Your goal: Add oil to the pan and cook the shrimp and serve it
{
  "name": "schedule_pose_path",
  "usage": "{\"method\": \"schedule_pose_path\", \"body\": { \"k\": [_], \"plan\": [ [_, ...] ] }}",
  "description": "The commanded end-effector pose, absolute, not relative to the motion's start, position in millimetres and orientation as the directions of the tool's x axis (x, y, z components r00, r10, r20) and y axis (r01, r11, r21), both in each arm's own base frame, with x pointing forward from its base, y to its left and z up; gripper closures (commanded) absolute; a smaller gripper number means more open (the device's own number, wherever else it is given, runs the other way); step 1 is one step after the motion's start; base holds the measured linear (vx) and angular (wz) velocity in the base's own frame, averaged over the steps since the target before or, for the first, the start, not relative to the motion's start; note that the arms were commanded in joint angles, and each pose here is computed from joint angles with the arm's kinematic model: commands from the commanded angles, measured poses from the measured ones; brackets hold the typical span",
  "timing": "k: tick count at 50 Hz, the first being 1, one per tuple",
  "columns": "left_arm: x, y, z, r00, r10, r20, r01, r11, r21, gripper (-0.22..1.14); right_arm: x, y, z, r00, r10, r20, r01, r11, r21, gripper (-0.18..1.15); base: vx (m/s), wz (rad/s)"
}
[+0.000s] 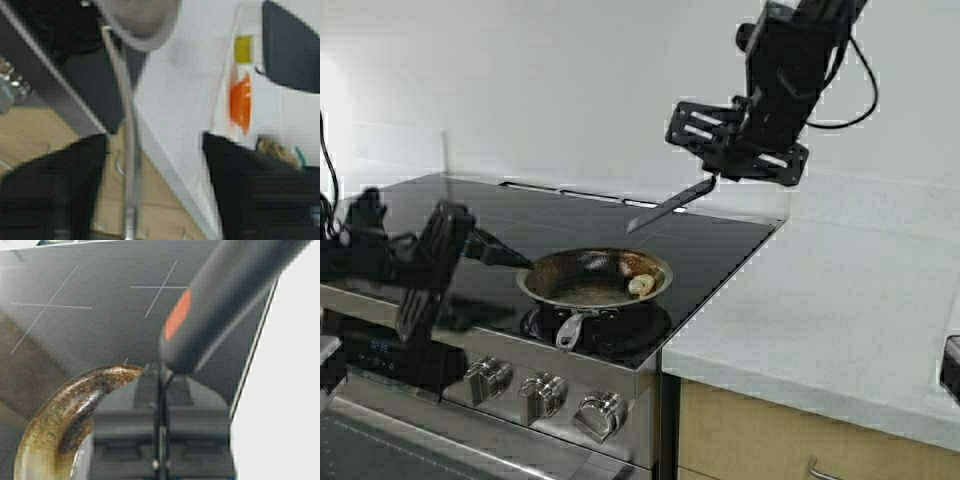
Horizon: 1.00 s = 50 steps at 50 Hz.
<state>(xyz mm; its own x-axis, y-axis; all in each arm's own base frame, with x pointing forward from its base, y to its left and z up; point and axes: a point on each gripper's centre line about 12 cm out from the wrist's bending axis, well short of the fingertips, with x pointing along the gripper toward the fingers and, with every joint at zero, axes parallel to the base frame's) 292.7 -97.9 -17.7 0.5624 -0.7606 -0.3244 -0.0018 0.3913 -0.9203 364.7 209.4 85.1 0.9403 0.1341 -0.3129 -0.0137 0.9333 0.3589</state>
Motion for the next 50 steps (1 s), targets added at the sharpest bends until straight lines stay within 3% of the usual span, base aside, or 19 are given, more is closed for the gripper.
{"method": "schedule_pose_path", "body": {
  "k": [1,7,9,17,31,43,50],
  "plan": [
    [296.8,-94.7,9.7,0.598,-0.737,-0.315,0.045,0.424,-0.905,0.38,365.2,200.6,109.9,0.948,0.129,-0.292,-0.004,0.920,0.392,0.90,0.00,0.00],
    [296.3,-92.3,28.2,0.612,-0.717,-0.334,0.105,0.493,-0.864,0.93,365.8,182.0,112.4,0.925,0.119,-0.361,0.039,0.915,0.402,0.90,0.00,0.00],
    [295.6,-92.0,35.2,0.617,-0.712,-0.335,0.138,0.517,-0.845,1.01,366.3,175.1,115.1,0.919,0.115,-0.377,0.053,0.912,0.406,0.90,0.00,0.00],
    [290.6,-83.9,62.1,0.664,-0.646,-0.376,0.185,0.629,-0.755,0.83,368.7,144.7,130.8,0.893,0.104,-0.439,0.093,0.910,0.404,0.90,0.00,0.00],
    [281.9,-68.4,100.8,0.727,-0.518,-0.451,0.180,0.778,-0.602,0.86,380.8,68.0,176.2,0.866,0.050,-0.498,0.157,0.918,0.365,0.90,0.00,0.00],
    [277.4,-85.2,115.2,0.699,-0.429,-0.571,0.216,0.889,-0.404,0.86,382.9,-26.5,192.2,0.804,-0.030,-0.594,0.287,0.894,0.344,0.90,0.00,0.00],
    [280.1,-90.2,123.7,0.713,-0.394,-0.581,0.189,0.905,-0.381,0.86,383.3,-80.7,193.1,0.771,-0.096,-0.629,0.370,0.872,0.321,0.90,0.00,0.00]
  ]
}}
